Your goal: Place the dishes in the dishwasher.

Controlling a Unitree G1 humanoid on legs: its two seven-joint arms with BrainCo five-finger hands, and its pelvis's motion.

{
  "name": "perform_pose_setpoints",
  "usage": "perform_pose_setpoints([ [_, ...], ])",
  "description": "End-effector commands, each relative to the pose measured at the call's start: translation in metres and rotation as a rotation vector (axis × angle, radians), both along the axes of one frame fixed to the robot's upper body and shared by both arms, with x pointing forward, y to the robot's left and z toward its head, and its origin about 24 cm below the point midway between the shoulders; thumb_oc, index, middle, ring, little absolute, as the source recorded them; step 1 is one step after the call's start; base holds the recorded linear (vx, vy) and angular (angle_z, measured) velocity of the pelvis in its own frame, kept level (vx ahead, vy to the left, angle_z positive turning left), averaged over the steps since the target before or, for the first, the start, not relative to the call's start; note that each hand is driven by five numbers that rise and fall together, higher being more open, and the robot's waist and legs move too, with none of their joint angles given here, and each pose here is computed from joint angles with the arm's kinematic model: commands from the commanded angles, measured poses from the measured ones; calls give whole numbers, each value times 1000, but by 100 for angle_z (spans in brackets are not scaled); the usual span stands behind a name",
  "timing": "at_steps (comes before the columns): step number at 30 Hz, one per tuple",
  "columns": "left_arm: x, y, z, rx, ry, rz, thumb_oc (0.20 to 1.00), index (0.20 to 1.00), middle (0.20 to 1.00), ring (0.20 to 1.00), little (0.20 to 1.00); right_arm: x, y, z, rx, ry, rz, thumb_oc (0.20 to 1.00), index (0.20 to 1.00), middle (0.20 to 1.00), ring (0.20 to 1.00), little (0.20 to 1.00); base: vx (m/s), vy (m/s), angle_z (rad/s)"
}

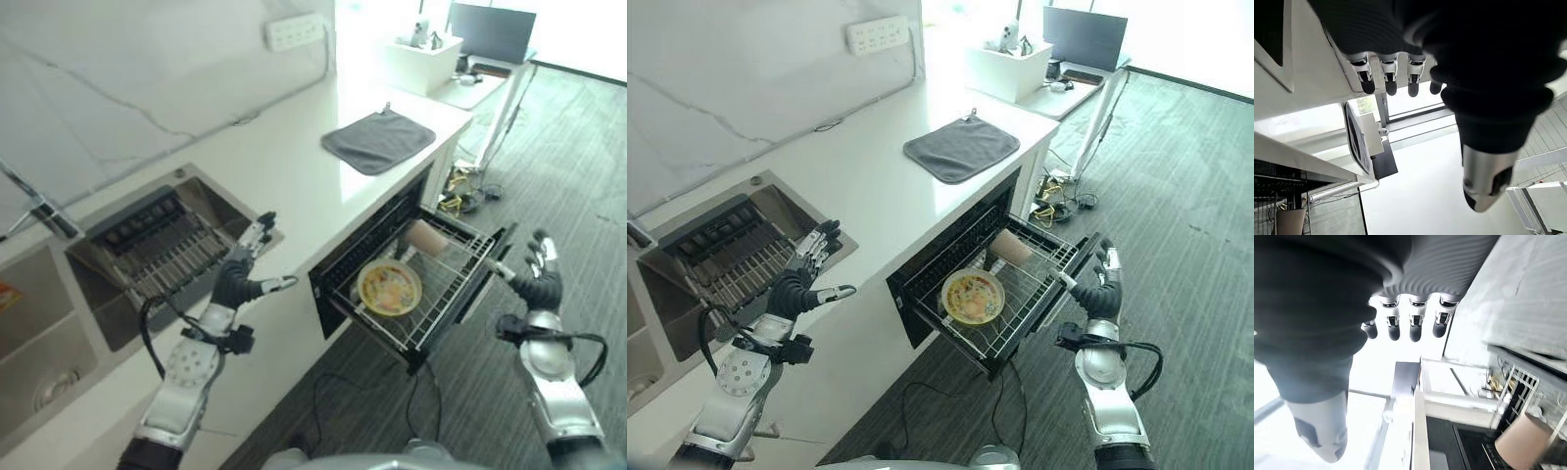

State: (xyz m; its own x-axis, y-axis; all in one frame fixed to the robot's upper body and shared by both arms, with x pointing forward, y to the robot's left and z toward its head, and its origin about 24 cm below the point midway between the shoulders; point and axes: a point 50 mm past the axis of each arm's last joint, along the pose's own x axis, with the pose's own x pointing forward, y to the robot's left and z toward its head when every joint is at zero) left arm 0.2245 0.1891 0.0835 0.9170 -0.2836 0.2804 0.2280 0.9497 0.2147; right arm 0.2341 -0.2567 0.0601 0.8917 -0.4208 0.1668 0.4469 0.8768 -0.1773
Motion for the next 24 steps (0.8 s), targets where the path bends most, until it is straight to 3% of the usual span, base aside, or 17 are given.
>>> perform_pose_setpoints([
  [1,11,-11,27,-15,-116,-159,1000,1000,1000,1000,1000,10,-5,22,39,-164,-27,1000,1000,1000,1000,1000,-119,-25,-2],
  [6,20,-55,-14,44,213,-469,1000,1000,1000,1000,1000,12,-14,16,66,-143,-17,1000,1000,1000,1000,1000,-14,-29,-3],
  [10,1,-74,-83,142,574,-534,1000,1000,1000,1000,1000,17,-14,20,66,-150,20,1000,1000,1000,1000,1000,-29,-23,-24],
  [13,-20,-57,-146,287,846,-451,1000,1000,1000,1000,1000,25,-15,29,74,-165,48,1000,1000,1000,1000,1000,-19,-2,-23],
  [16,-35,-50,-170,307,954,-387,1000,1000,1000,1000,1000,28,-14,34,71,-175,59,1000,1000,1000,1000,1000,-9,33,-3],
  [20,-106,-13,-234,266,1405,-47,1000,1000,1000,1000,1000,31,-10,38,82,-177,77,1000,1000,1000,1000,1000,8,-4,0],
  [24,-158,15,-254,153,1668,285,1000,1000,1000,1000,1000,33,-7,40,126,-166,105,1000,1000,1000,1000,1000,41,-55,7],
])
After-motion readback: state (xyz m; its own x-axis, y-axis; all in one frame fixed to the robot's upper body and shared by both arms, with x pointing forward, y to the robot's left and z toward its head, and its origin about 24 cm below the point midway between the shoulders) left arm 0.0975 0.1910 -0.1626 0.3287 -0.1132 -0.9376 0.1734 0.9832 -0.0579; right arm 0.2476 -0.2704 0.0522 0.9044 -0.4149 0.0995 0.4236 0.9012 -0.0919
